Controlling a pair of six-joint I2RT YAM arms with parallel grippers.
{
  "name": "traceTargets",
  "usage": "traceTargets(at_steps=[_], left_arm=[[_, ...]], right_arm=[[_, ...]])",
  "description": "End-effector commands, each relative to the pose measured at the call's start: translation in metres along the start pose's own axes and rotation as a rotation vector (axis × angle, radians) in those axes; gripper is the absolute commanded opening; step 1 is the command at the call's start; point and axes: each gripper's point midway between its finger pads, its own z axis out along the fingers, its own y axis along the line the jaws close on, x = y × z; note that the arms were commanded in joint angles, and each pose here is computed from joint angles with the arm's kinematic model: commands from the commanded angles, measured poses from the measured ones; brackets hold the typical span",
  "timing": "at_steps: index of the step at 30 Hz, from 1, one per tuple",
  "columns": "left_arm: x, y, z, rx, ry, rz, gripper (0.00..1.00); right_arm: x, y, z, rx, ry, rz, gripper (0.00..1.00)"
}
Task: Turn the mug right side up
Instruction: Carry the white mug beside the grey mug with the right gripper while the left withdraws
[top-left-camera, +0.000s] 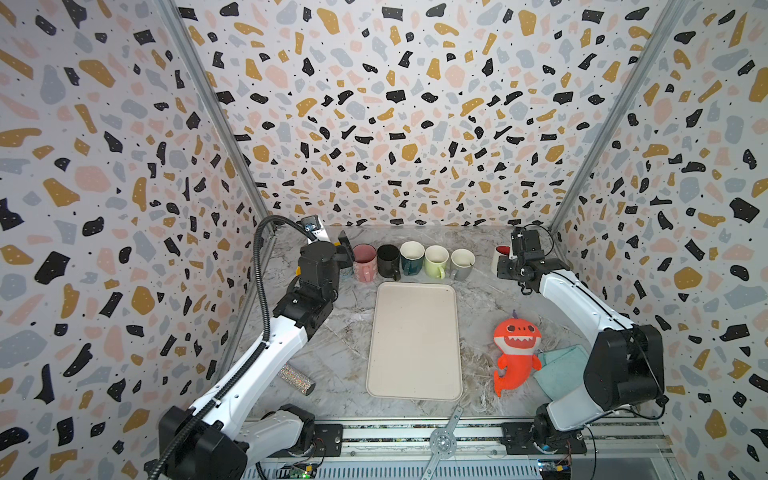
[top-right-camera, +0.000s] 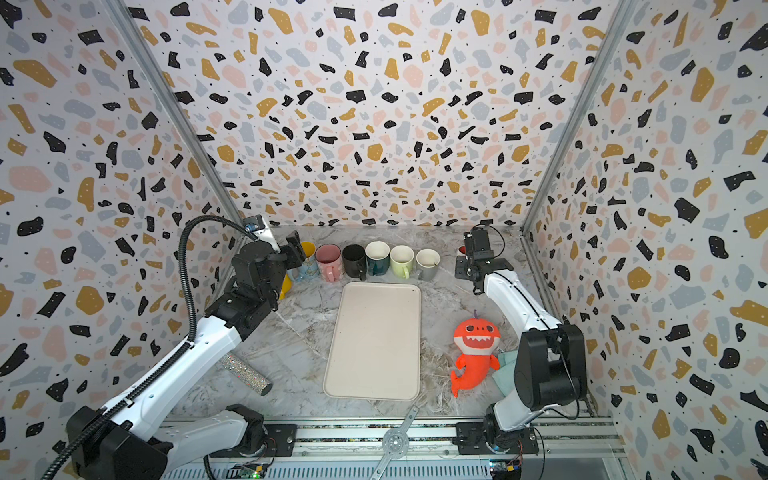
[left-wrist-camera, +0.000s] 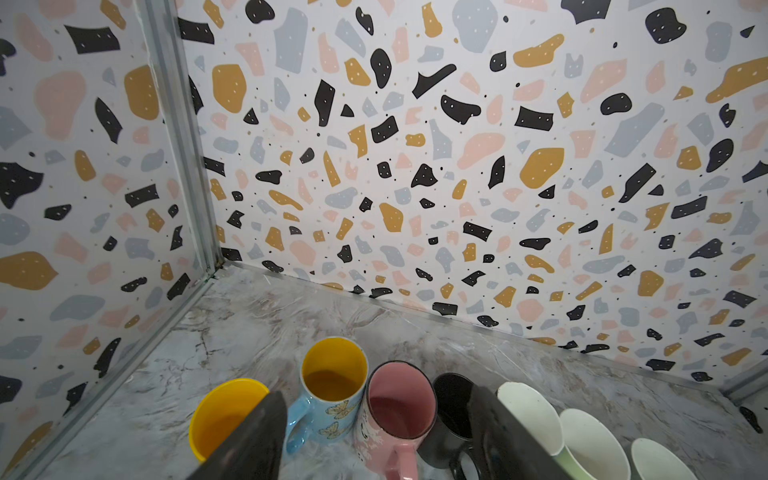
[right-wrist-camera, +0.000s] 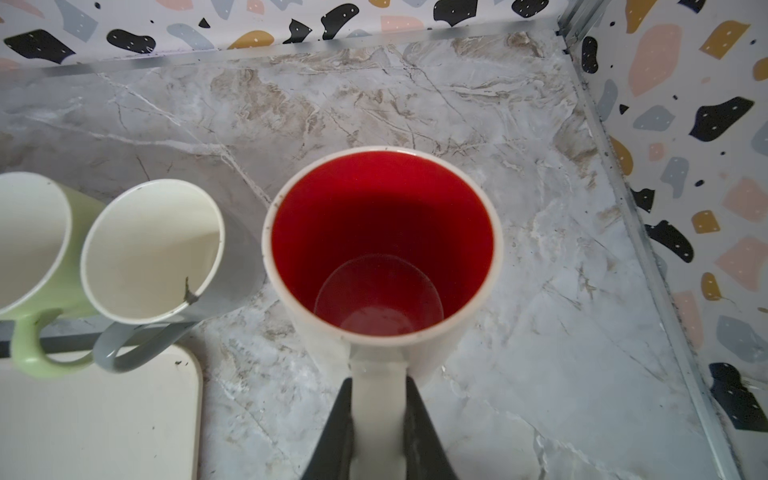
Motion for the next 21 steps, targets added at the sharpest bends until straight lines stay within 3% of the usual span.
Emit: traceTargets(at_steps=[1,11,21], left_arm=[[0.001,-0.002,0.006,0.038,0.030,-0.066,0.71],[0.016,0.005,0.022,0.060,0.089,-0.115,0.72],[0.022,0.006,0.026,0.060,0.104,-0.117,0.72]], right_arm=[[-0.047,0.008,-0.001,-0.053,-0.180,0.049,0.00],[-0.033,0.022,0.045,-0.112,-0.170,0.021,0.00],[-0.006,0.030,0.068,-0.132,-0.133,0.000,0.00]])
